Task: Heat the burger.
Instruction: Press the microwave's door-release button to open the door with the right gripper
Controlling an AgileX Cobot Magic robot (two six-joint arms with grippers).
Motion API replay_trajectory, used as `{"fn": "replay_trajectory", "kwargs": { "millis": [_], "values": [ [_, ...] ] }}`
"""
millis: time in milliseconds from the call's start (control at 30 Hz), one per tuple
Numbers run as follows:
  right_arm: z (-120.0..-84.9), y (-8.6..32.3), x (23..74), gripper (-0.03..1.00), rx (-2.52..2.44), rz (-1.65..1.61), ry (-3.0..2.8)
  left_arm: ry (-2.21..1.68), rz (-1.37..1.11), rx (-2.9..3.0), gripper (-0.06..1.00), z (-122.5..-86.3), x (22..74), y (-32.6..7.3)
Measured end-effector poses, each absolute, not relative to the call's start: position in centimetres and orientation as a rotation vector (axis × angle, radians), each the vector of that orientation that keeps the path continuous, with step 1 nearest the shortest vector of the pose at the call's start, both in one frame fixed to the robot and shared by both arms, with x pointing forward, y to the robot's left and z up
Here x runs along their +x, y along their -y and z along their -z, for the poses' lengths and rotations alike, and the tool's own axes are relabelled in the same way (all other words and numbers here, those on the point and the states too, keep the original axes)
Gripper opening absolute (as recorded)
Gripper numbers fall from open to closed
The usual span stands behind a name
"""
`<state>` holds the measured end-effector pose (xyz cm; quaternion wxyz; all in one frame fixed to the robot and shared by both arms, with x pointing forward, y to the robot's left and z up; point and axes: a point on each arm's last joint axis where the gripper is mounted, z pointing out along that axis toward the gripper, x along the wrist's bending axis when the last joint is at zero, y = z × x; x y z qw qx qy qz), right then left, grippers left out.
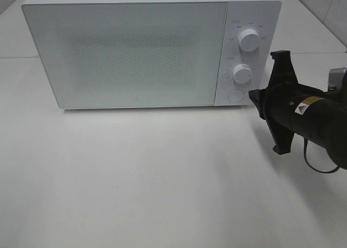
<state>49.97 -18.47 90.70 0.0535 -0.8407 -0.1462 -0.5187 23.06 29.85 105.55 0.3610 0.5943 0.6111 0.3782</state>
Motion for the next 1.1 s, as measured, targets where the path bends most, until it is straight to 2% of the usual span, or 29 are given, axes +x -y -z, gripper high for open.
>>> {"fn": "replay_trajectory", "kwargs": {
  "millis": [333, 1100],
  "values": [
    [-88.0, 17.4, 52.7, 0.03, -2.603, 1.541, 0.419, -1.575, -0.975, 1.531, 0.99, -105.6, 23.1, -29.9],
    [-86.1, 17.4, 55.5, 0.03, -2.625, 1.547, 0.397, -1.575, -0.975, 1.531, 0.99, -105.6, 23.1, -29.9]
  ]
}}
